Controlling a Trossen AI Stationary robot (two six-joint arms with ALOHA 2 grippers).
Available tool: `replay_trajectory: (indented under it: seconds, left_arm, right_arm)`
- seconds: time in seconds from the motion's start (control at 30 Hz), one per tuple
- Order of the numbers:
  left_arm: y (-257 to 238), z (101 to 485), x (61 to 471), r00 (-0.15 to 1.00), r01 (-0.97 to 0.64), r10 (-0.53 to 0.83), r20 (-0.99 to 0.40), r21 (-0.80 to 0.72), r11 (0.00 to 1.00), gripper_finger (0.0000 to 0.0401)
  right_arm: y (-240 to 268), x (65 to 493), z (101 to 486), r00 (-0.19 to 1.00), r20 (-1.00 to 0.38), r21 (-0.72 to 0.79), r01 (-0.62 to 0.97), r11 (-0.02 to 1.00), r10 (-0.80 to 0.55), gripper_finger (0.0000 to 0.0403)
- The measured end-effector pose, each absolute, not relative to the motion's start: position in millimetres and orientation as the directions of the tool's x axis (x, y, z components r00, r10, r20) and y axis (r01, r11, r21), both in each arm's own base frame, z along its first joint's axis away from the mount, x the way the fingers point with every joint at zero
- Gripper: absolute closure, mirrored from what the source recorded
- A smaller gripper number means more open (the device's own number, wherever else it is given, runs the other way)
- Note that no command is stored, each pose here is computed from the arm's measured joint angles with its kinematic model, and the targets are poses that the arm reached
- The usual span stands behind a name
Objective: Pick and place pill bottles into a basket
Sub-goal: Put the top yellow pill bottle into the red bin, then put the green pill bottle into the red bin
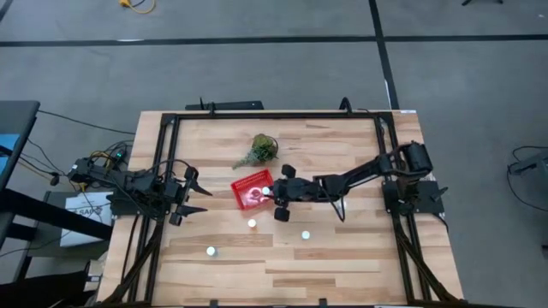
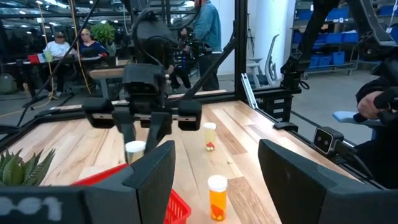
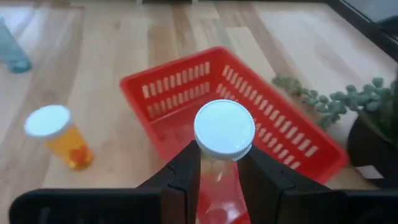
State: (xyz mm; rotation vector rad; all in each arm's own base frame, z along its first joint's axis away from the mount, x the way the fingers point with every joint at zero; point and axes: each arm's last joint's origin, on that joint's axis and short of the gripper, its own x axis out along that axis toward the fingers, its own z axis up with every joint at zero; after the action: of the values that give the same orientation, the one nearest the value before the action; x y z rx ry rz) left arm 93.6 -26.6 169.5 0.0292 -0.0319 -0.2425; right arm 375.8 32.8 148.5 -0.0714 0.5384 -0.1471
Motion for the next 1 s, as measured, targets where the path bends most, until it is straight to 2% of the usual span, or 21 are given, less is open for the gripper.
replay_trajectory:
  seconds: [0.43,0.77,1.0]
  left_arm:
    - [-26.6,169.4,93.6,0.97,0.24,-0.241,0.028,0.039,0.97,0.0179]
    - [-26.6,169.5,93.6,0.97,0.24,-0.241,0.028,0.033,0.97,0.0179]
    - [-26.6,169.4,93.6,0.97,0.24,-0.241,0.028,0.035,0.97,0.0179]
  right_arm:
    - [9.9,376.7,147.6,0.836,-0.516,-0.064,0.178,0.982,-0.185,0.0314]
    - [6.7,376.4,147.2,0.833,-0.519,-0.051,0.195,0.979,-0.193,0.027]
    - [6.7,376.3,147.2,0.833,-0.519,-0.051,0.196,0.979,-0.193,0.0272]
